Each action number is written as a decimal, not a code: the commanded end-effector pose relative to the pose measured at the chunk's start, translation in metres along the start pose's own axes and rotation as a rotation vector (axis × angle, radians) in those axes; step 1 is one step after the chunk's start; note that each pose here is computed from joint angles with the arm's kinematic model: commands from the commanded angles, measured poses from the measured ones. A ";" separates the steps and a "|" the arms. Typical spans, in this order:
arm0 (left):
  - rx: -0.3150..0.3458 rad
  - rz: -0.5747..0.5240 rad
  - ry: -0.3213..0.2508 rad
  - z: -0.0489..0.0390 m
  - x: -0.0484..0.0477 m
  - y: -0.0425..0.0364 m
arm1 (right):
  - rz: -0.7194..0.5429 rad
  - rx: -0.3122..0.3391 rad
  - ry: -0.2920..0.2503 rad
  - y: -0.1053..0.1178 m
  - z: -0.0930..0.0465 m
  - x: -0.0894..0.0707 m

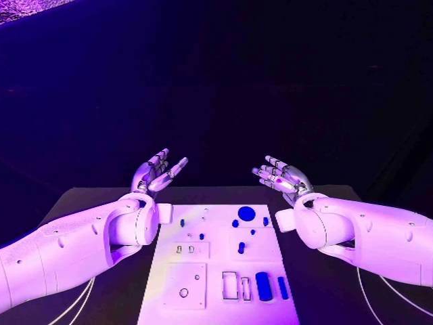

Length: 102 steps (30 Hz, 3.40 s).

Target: Assemble the parts on the task board

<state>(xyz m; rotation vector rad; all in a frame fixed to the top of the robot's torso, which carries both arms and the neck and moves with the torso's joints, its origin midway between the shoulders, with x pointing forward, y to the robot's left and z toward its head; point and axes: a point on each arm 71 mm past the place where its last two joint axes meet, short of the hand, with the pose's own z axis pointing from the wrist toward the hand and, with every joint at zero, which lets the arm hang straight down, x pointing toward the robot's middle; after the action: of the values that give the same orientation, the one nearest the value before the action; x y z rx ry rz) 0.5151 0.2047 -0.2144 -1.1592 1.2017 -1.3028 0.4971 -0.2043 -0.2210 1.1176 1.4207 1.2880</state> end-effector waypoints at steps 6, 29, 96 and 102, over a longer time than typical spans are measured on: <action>0.027 -0.026 0.085 0.0013 0.0071 -0.0031 | 0.004 0.050 0.224 0.001 0.006 0.008; 0.108 -0.055 0.221 -0.0229 -0.0120 -0.0491 | -0.997 -0.241 0.321 0.046 0.027 -0.010; 0.096 -0.102 0.291 -0.0398 -0.0013 -0.0658 | -1.402 -0.148 0.431 0.019 0.021 0.024; 0.094 -0.102 0.292 -0.0398 -0.0015 -0.0660 | -1.402 -0.142 0.436 0.017 0.023 0.025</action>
<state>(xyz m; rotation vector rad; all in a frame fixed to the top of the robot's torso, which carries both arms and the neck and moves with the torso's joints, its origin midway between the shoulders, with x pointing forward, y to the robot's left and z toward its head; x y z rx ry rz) 0.4725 0.2127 -0.1524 -0.9993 1.2822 -1.6058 0.5158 -0.1756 -0.2050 -0.3689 1.7799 0.5377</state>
